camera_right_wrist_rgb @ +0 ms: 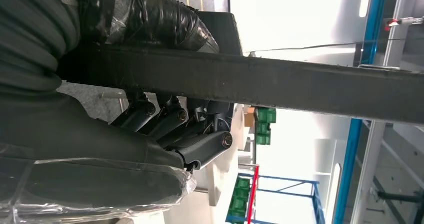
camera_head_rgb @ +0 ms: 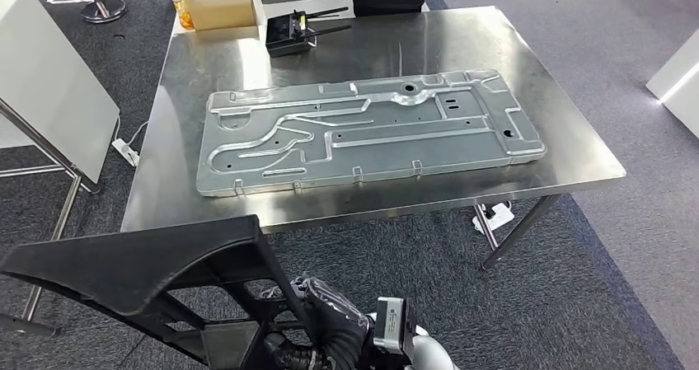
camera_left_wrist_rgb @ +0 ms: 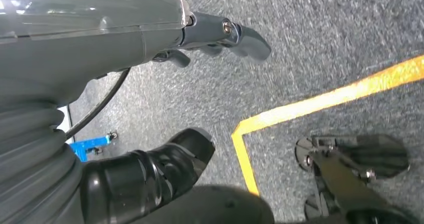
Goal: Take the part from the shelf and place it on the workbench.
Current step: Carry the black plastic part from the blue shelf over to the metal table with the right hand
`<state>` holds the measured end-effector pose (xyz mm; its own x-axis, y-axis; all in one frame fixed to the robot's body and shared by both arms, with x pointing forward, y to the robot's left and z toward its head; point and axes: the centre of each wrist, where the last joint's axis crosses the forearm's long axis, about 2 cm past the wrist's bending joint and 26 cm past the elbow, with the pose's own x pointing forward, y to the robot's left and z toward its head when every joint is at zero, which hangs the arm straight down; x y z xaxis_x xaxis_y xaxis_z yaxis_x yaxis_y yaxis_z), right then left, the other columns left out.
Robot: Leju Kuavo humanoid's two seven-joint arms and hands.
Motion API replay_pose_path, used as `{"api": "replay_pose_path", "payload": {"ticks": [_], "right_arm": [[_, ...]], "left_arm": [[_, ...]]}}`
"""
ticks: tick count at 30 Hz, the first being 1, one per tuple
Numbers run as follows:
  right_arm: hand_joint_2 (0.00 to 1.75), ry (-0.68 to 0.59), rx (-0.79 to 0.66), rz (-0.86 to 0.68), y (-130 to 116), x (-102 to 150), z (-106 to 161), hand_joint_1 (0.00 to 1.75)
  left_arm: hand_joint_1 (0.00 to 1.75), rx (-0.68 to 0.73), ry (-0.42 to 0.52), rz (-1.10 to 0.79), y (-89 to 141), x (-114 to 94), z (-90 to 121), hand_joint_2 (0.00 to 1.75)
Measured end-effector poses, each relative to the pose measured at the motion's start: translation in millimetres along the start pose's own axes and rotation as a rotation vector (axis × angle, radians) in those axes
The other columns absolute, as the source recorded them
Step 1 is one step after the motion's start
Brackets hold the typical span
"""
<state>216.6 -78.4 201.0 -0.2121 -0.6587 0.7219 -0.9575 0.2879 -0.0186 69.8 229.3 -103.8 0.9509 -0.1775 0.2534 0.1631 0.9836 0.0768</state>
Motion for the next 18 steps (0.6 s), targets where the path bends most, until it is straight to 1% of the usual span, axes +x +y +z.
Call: {"api": "replay_pose_path", "payload": {"ticks": [18], "right_arm": [[1.75, -0.002, 0.001, -0.001, 0.0, 0.1, -1.0, 1.66]], "left_arm": [[0.0, 0.001, -0.001, 0.0, 0.4, 0.5, -0.1, 1.75]]}}
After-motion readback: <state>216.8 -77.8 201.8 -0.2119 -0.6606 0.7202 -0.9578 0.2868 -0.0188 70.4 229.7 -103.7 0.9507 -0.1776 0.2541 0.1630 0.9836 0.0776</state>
